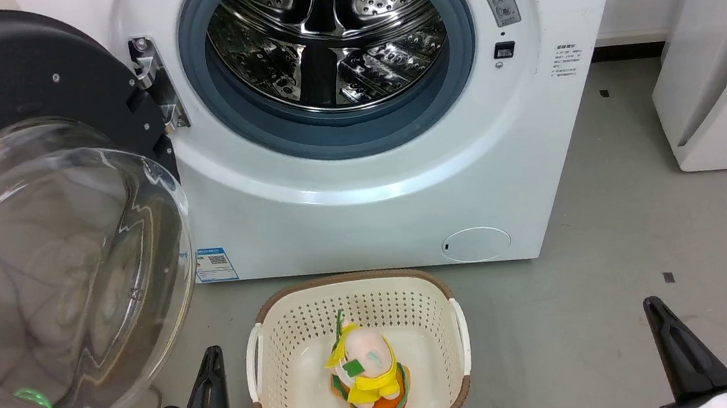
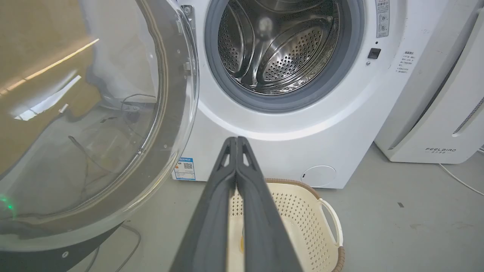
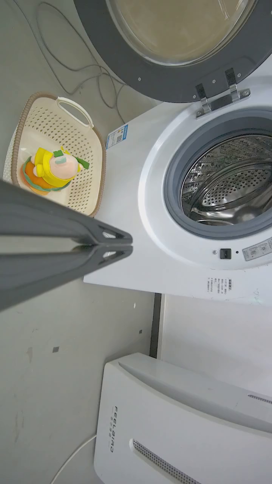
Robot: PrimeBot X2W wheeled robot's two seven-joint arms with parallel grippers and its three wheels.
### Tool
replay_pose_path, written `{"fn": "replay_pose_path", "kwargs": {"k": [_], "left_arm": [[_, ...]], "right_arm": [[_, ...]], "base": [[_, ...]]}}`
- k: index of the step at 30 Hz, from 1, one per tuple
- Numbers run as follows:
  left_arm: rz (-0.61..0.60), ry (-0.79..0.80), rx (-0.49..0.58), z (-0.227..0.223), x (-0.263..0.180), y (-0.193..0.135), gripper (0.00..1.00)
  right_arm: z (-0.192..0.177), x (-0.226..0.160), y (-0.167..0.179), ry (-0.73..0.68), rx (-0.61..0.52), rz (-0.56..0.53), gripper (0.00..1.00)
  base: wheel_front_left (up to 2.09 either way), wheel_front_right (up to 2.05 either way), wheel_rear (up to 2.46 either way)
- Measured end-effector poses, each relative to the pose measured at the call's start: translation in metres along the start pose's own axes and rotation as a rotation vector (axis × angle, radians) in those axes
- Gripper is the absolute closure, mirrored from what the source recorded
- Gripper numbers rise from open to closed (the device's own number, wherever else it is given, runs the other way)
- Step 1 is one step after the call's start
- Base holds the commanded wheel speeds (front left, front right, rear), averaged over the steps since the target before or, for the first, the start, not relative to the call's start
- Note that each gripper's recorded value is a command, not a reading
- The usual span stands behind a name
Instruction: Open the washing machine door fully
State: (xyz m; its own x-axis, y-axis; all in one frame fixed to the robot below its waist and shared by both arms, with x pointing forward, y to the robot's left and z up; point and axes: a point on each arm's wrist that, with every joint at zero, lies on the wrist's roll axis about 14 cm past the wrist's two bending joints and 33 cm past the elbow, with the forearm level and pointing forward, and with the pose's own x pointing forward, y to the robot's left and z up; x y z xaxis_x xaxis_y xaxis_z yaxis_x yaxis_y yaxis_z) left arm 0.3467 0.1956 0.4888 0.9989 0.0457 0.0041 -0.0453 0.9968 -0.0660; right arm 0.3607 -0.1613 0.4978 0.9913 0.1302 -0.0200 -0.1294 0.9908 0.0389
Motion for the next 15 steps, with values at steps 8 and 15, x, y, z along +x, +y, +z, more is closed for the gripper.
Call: {"fn": "replay_pose_path", "kwargs": {"k": [8,15], "left_arm": [[-0.004,0.005,0.009,0.0012,0.0014,-0.0014,1.00],[-0.008,0.004,0.016,0.0032,0.0026,-0.0026,1.00]], "right_arm": [[0.0002,-0.0006,-0.0004,0.005,-0.002,-0.002,1.00],[0.0005,-0.0013,-0.0004,0.007,-0.004,-0.002,1.00]], "base": [[0.00,0.00,0.00],[0.00,0.00,0.00]]}}
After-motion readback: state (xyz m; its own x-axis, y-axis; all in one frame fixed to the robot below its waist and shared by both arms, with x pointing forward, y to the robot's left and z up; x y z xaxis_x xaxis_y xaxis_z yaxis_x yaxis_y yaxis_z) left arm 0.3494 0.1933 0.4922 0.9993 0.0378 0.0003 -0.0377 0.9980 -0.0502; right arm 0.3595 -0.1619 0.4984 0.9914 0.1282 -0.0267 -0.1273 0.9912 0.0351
